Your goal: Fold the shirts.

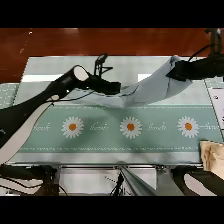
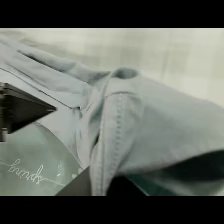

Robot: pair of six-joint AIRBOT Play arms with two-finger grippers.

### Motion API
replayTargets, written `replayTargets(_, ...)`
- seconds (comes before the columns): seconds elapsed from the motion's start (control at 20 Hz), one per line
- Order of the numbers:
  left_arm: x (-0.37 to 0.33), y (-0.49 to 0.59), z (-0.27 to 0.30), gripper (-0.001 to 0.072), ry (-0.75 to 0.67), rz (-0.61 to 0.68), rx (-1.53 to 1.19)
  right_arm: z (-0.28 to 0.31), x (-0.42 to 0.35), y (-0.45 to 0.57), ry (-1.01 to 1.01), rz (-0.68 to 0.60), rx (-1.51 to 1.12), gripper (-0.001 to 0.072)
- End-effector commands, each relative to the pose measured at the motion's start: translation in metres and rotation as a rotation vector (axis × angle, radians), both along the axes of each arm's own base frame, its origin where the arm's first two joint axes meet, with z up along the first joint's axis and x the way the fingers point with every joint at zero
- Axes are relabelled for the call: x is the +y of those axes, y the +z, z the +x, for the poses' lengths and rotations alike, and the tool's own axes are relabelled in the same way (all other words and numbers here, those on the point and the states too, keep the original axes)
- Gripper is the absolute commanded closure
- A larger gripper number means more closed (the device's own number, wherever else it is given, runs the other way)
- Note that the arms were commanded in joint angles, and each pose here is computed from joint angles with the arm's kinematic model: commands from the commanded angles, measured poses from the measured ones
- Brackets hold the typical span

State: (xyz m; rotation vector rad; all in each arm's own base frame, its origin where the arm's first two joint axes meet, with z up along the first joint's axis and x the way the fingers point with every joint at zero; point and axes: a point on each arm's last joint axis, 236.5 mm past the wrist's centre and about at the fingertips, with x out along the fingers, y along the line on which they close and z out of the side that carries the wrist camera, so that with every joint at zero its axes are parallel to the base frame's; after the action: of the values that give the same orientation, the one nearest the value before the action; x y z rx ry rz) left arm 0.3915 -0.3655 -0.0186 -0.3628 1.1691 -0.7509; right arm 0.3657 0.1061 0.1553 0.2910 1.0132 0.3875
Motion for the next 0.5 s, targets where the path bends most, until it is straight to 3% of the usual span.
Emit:
replayTargets(0.0, -0.041, -0.027, -0.032, 0.0684, -0.035, -0.022, 0.082, -0.028, 0.001, 0.023, -0.017, -0.014, -0.015, 0.0699)
replayTargets(0.25, -0.088, -0.054, -0.066, 0.0684, -0.084, -0.068, 0.117, -0.039, -0.001, 0.034, -0.035, -0.008, -0.029, 0.0699)
replayTargets(0.45, -0.016, -0.019, -0.008, 0.0685, -0.022, -0.084, 0.092, -0.037, -0.016, 0.024, -0.055, -0.077, -0.012, 0.0699)
